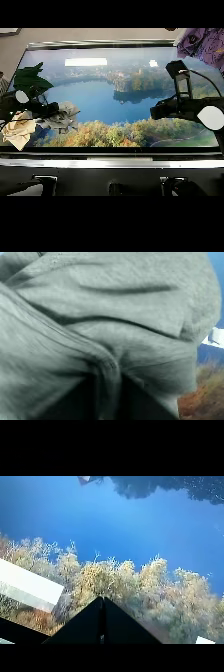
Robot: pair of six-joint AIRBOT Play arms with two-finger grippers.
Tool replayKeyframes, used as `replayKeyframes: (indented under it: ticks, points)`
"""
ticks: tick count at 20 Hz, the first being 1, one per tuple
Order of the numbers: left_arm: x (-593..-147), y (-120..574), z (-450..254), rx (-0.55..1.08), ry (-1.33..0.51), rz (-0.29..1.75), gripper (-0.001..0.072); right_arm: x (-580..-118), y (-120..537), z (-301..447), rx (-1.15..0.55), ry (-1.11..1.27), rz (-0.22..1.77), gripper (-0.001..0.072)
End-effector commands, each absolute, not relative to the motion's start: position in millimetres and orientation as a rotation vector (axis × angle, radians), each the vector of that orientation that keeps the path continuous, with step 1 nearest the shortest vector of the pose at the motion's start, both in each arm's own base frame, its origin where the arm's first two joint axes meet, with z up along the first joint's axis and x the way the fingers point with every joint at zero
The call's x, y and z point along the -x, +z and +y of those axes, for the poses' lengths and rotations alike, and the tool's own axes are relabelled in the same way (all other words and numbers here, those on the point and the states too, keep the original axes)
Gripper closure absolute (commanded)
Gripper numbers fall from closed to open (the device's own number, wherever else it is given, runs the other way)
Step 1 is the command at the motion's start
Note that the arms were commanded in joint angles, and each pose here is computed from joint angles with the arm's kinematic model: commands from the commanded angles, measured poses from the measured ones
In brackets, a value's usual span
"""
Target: Fold the clothes and pants, and hang the long-sleeved shirts on hangers.
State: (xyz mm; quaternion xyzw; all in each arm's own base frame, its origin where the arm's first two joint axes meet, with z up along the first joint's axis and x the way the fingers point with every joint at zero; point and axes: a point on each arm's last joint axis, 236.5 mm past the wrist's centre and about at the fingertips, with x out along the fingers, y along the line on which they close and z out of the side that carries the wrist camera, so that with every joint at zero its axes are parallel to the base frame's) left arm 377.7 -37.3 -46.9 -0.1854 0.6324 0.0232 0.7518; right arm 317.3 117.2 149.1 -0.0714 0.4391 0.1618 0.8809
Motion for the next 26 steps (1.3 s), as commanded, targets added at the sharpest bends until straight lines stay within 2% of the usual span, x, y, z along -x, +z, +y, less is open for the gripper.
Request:
replayKeyframes:
  ticks: [1, 5, 9, 12, 13, 14, 15, 16, 18, 19, 20, 22, 24, 26]
  points:
    - [-376.9, -56.2, -82.1, 0.534, -0.096, 1.419, 0.0693, -317.8, 149.4, 114.9, 0.159, 0.330, 0.913, 0.0680]
    - [-375.8, 7.3, -176.4, 0.586, -0.379, 1.337, 0.0693, -317.9, 149.4, 114.2, 0.162, 0.328, 0.913, 0.0678]
    - [-345.8, 61.9, -310.4, 0.619, -0.667, 1.247, 0.0692, -310.4, 142.1, 104.8, 0.192, 0.305, 0.961, 0.0677]
    - [-324.3, 63.7, -386.2, 0.615, -0.730, 1.156, 0.0692, -299.0, 133.3, 93.5, 0.225, 0.278, 1.029, 0.0676]
    - [-317.8, 58.6, -406.7, 0.634, -0.728, 1.144, 0.0691, -296.7, 131.6, 90.2, 0.234, 0.269, 1.043, 0.0656]
    - [-311.9, 50.8, -422.4, 0.643, -0.724, 1.140, 0.0688, -295.1, 130.4, 87.3, 0.243, 0.261, 1.053, 0.0601]
    - [-305.4, 39.6, -435.3, 0.633, -0.727, 1.142, 0.0655, -295.2, 130.1, 84.7, 0.251, 0.252, 1.055, 0.0555]
    - [-299.1, 26.8, -443.3, 0.618, -0.726, 1.159, 0.0543, -296.3, 130.5, 81.1, 0.262, 0.240, 1.052, 0.0555]
    - [-297.3, 11.9, -443.1, 0.611, -0.709, 1.195, 0.0159, -299.9, 131.9, 75.1, 0.286, 0.220, 1.041, 0.0537]
    - [-303.4, 13.4, -434.7, 0.616, -0.699, 1.204, 0.0054, -301.5, 132.8, 72.6, 0.314, 0.222, 1.032, 0.0421]
    - [-314.0, 20.5, -420.3, 0.620, -0.692, 1.204, 0.0029, -302.2, 133.1, 69.1, 0.356, 0.227, 1.029, 0.0311]
    - [-339.0, 40.9, -378.4, 0.603, -0.684, 1.175, 0.0029, -302.8, 133.6, 56.3, 0.457, 0.221, 1.032, 0.0298]
    - [-366.7, 61.2, -313.9, 0.567, -0.620, 1.134, 0.0029, -312.3, 133.9, 36.7, 0.348, 0.118, 1.020, 0.0300]
    - [-388.1, 76.7, -249.2, 0.556, -0.524, 1.093, 0.0028, -318.4, 113.6, 10.6, 0.209, 0.025, 1.043, 0.0251]
